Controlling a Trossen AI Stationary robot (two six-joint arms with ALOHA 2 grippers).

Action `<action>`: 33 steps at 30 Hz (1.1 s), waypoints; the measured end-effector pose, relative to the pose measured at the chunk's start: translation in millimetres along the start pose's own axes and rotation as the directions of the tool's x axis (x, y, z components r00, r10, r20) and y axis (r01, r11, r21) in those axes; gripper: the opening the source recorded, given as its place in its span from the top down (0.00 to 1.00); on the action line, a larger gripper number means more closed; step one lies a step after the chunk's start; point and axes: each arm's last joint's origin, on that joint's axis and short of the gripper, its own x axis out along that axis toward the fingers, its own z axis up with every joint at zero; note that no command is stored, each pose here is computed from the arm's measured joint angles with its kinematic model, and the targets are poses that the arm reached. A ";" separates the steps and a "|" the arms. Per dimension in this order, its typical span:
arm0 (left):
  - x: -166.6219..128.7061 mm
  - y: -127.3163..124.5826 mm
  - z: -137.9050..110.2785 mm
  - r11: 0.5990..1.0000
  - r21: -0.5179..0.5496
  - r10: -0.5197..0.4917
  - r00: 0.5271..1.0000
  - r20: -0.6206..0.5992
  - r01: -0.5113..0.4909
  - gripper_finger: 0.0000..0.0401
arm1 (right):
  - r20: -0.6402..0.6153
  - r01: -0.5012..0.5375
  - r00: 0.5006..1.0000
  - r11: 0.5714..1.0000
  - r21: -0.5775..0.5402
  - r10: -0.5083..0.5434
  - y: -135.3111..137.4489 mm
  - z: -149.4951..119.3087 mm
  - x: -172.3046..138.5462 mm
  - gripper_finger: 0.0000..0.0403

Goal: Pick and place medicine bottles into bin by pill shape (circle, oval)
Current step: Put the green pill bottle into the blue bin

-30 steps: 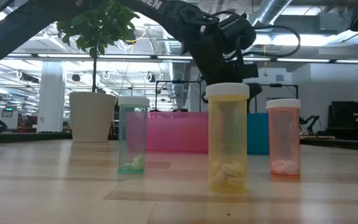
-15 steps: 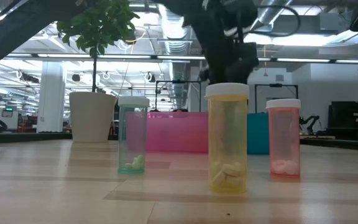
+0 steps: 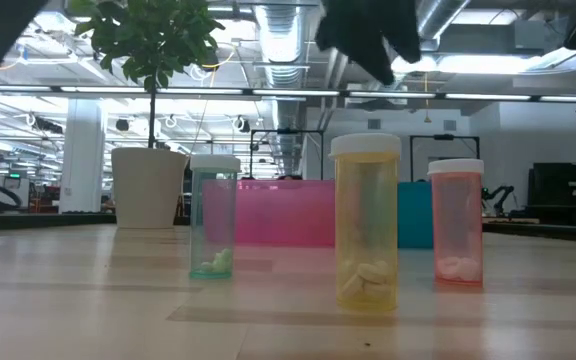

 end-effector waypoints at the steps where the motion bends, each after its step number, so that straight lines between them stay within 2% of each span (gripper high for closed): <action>1: -3.5 -14.7 -5.1 1.000 0.009 -0.013 1.000 -0.014 0.013 0.38 | -0.001 0.001 1.000 1.000 -0.001 -0.001 -0.2 -0.1 0.0 0.70; 5: -15.5 -70.8 -32.3 0.996 0.061 -0.055 0.994 -0.092 0.061 0.38 | -0.001 -0.003 1.000 1.000 -0.001 0.003 0.3 -0.2 -0.1 0.70; 9: -20.2 -116.8 -60.7 0.993 0.082 -0.069 0.988 -0.138 0.081 0.38 | -0.002 -0.010 1.000 1.000 -0.005 0.010 1.1 -0.7 -0.5 0.70; 12: -23.0 -138.9 -80.0 0.994 0.095 -0.035 0.987 -0.155 0.050 0.38 | -0.001 -0.009 1.000 1.000 -0.005 0.009 1.0 -0.7 -0.5 0.70; 15: -21.0 -148.1 -95.4 0.994 0.106 0.030 0.982 -0.184 -0.010 0.38 | -0.001 -0.009 1.000 1.000 -0.006 0.009 1.0 -0.7 -0.5 0.70; 18: -25.1 -148.2 -104.3 0.993 0.106 0.074 0.979 -0.190 -0.055 0.38 | -0.001 -0.006 1.000 1.000 -0.004 0.006 0.7 -0.4 -0.3 0.70; 21: -39.6 -140.8 -103.4 0.995 0.085 0.066 0.985 -0.157 -0.053 0.38 | 0.000 -0.005 1.000 1.000 -0.005 0.005 0.6 -0.4 -0.3 0.70; 27: -69.5 -106.3 -113.8 0.999 0.041 0.034 0.995 -0.095 -0.030 0.38 | 0.000 0.001 1.000 1.000 -0.006 -0.001 0.0 -0.4 -0.2 0.70; 30: -66.4 -88.5 -129.6 0.994 -0.068 -0.091 0.996 0.004 0.091 0.38 | 0.003 0.008 1.000 1.000 0.003 -0.008 -1.0 1.1 0.6 0.70; 33: -57.2 -76.8 -143.0 0.971 -0.125 -0.185 0.971 0.152 0.205 0.38 | 0.005 0.015 1.000 1.000 0.012 -0.015 -2.0 2.6 1.4 0.70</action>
